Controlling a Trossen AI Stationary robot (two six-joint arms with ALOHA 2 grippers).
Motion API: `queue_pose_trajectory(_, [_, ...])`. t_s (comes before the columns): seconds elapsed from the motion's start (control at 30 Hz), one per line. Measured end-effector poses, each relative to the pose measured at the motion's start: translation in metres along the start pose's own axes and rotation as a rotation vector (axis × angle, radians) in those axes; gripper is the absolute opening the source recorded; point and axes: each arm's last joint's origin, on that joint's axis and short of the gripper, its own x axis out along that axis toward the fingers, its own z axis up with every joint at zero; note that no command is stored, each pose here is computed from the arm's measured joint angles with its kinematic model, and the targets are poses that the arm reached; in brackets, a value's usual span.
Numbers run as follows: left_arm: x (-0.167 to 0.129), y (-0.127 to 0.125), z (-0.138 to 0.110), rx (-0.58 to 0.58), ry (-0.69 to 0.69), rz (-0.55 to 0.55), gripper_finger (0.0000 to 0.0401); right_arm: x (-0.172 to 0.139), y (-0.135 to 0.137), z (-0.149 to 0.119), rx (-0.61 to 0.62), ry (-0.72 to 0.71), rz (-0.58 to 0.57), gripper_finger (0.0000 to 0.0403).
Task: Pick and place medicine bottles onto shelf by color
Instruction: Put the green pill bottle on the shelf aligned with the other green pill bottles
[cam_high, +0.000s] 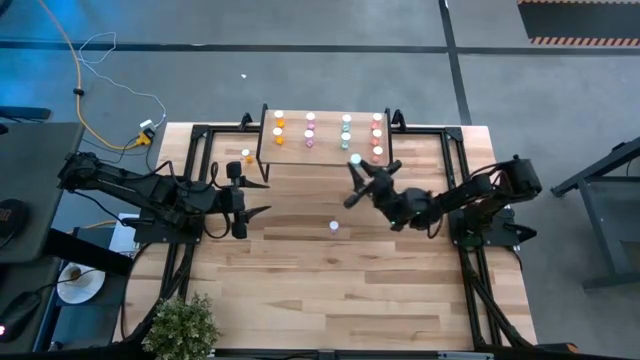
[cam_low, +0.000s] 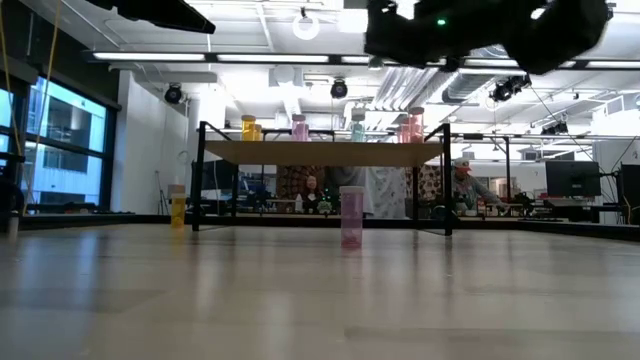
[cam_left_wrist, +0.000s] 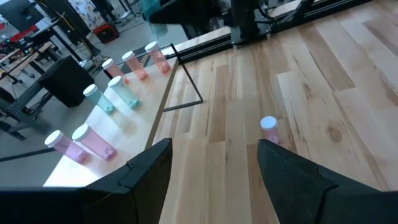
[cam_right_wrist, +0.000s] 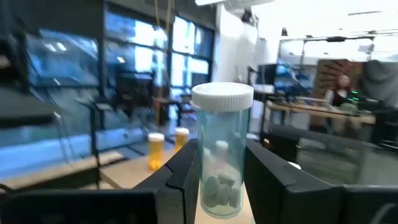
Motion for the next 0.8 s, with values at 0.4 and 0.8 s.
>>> queue_pose_trajectory(0.4, [0.000,0.000,0.000,-0.001,0.000,0.000,0.0225,0.009,-0.002,-0.027,0.108,0.067,0.088,0.0094])
queue_pose_trajectory(0.8, [0.000,0.000,-0.001,0.003,0.006,-0.001,0.0225,0.023,0.039,-0.045,0.093,0.135,-0.143,0.0094])
